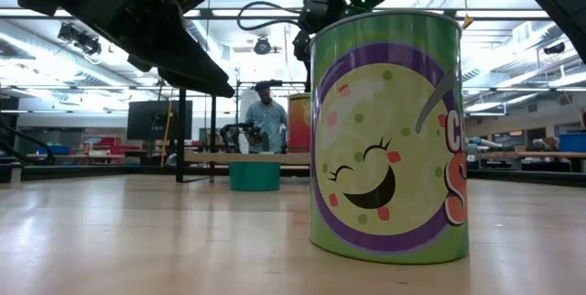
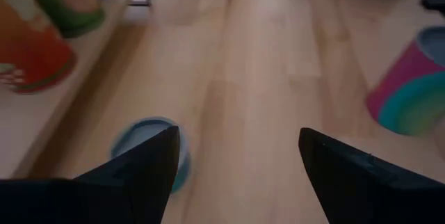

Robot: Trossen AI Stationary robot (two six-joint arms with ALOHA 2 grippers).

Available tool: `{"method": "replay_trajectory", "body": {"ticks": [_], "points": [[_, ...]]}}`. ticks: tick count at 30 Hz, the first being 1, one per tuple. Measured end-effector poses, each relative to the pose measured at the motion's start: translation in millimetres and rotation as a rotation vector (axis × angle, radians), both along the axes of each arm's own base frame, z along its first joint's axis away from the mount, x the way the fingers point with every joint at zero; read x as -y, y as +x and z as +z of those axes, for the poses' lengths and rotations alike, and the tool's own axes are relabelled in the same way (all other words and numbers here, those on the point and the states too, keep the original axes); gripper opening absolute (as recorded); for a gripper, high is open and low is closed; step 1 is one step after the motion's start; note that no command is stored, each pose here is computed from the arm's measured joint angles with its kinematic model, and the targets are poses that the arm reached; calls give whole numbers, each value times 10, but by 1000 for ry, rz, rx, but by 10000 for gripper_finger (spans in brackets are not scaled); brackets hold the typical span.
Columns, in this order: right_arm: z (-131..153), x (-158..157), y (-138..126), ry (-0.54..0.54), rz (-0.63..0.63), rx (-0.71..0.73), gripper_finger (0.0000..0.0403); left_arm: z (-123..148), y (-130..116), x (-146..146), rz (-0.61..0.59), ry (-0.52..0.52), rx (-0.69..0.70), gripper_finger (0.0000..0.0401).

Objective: Pick and place cans onto a shelf
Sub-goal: Adjust the corn canned foods

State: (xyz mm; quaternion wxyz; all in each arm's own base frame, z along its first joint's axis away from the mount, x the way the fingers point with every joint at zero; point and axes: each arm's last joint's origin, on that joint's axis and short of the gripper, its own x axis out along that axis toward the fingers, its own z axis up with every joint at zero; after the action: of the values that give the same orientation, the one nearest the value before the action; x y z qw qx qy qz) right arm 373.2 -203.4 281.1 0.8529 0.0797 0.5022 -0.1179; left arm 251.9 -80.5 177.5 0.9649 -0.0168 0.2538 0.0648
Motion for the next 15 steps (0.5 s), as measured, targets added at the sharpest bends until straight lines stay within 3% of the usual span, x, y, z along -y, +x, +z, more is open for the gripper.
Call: {"method": "replay_trajectory", "body": {"ticks": [6, 15], "points": [[124, -54, 36, -26, 7, 12, 396, 10, -1, -30, 95, 57, 23, 299], [279, -438, 167, -176, 50, -80, 396, 1, 180, -313, 240, 157, 109, 299]]}}
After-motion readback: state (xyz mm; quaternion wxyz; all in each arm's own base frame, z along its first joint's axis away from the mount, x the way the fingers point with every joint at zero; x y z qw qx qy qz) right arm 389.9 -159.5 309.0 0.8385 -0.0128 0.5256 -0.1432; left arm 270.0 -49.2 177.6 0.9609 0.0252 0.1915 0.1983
